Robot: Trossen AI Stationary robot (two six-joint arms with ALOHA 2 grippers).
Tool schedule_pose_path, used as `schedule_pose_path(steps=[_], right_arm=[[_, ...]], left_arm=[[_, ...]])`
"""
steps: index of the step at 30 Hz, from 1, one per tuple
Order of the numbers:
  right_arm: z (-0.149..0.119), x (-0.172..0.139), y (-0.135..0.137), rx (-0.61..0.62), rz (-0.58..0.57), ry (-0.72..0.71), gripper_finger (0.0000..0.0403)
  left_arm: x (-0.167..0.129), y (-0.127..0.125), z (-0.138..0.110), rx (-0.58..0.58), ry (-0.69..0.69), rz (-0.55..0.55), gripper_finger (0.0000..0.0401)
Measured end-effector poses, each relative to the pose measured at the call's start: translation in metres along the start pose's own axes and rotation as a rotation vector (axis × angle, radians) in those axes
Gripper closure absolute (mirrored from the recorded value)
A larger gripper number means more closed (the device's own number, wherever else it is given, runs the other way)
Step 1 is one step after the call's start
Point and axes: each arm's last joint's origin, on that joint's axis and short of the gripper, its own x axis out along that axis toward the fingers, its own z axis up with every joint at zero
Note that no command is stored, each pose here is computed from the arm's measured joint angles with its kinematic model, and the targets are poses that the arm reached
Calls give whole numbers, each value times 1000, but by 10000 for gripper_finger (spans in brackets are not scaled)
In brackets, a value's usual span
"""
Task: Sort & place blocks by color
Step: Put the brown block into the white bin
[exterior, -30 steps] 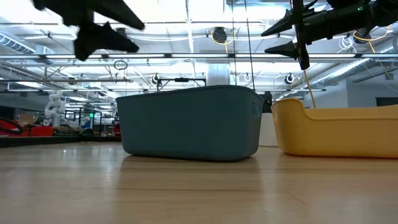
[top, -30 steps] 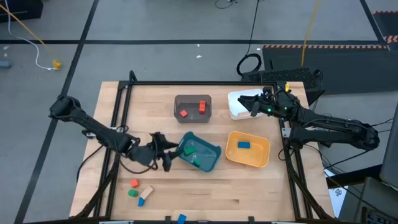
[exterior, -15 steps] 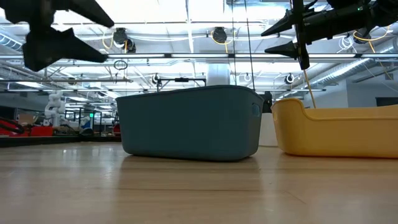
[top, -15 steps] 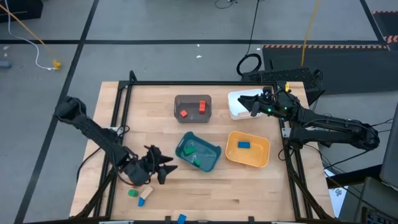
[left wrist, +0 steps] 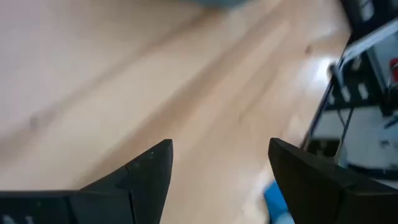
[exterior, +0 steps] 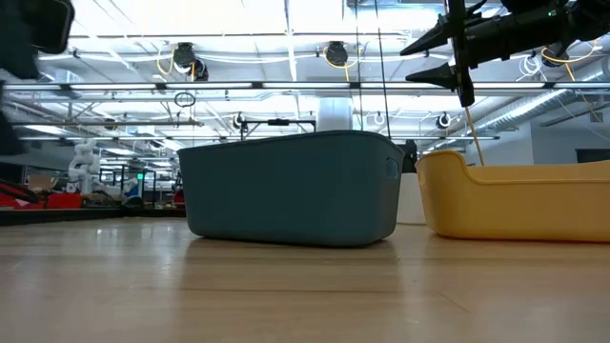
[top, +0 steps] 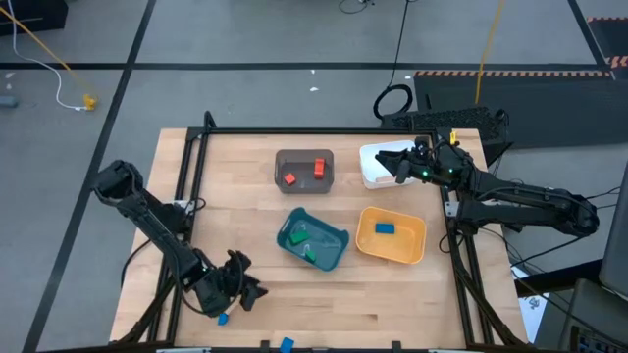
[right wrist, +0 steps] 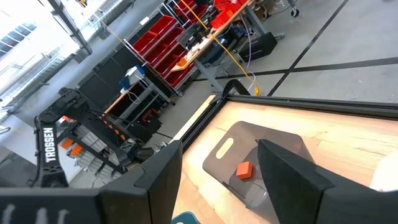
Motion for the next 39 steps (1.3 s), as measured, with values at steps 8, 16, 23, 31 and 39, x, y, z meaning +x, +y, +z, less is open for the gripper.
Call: schedule_pose_path(steps=[8,16,23,31,39], right_arm=[[0,0,0,0,0,0,200],[0,0,0,0,0,0,200],[0,0,0,0,0,0,200],[0,0,0,0,0,0,200],[0,0,0,0,0,0,200]], left_arm=[[-21,-11,11,12,179,313,137],[-27,2,22,53,105,483,137],[-22,-3,15,-71,171,407,139],[-14,-7,-7,-157,327,405,138],[0,-1,-18,-98,392,456,135]])
